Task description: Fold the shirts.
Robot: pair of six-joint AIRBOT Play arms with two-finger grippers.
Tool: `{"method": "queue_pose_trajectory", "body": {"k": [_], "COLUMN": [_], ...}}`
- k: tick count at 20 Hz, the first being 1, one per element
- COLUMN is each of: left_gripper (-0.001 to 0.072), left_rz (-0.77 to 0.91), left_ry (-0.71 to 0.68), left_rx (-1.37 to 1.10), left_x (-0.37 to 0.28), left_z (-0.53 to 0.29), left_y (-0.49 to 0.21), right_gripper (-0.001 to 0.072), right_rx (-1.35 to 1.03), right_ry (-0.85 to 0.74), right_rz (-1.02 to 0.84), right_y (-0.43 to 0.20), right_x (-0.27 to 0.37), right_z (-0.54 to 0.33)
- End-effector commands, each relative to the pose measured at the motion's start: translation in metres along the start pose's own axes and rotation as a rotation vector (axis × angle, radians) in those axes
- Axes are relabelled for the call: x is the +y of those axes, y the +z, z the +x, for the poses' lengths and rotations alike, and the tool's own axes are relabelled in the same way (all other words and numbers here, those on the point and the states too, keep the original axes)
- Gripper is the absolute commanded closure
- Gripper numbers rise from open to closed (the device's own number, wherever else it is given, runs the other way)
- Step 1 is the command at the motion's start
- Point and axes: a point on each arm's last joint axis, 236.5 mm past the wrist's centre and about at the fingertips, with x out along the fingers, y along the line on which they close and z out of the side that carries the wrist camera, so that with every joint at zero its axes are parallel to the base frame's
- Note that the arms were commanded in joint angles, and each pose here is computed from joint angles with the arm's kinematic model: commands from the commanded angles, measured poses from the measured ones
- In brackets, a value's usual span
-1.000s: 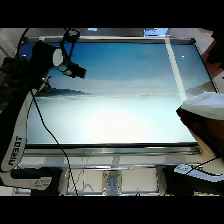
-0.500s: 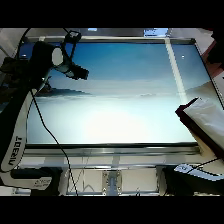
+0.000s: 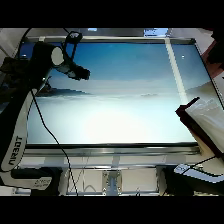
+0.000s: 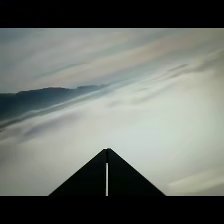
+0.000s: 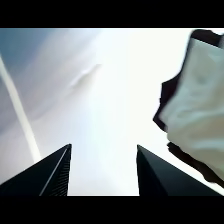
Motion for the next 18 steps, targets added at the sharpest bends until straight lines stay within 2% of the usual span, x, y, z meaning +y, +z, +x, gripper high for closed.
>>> {"method": "queue_pose_trajectory", "body": {"k": [1, 3, 8, 10, 18], "left_gripper": [0.0697, 0.0697, 0.0697, 0.0697, 0.0697], "left_rz": [-0.009, -0.009, -0.008, -0.008, -0.008], "left_ry": [-0.031, -0.03, -0.03, -0.03, -0.03], "left_rx": [0.006, 0.022, 0.037, 0.037, 0.056], "left_x": [-0.007, -0.007, -0.007, -0.007, -0.007], "left_z": [0.0, 0.0, 0.0, 0.0, 0.0], "left_y": [-0.001, -0.005, -0.009, -0.009, -0.013], "right_gripper": [0.0245, 0.0245, 0.0245, 0.0319, 0.032], "right_rx": [0.055, 0.138, 0.224, 0.219, 0.223], "right_ry": [0.116, 0.002, -0.158, -0.266, -0.274], "right_rz": [-0.307, -0.417, -0.638, -0.692, -0.716], "right_y": [-0.011, -0.034, -0.069, -0.065, -0.068], "right_x": [0.087, 0.09, 0.095, 0.084, 0.088], "right_z": [0.053, 0.091, 0.147, 0.149, 0.151]}}
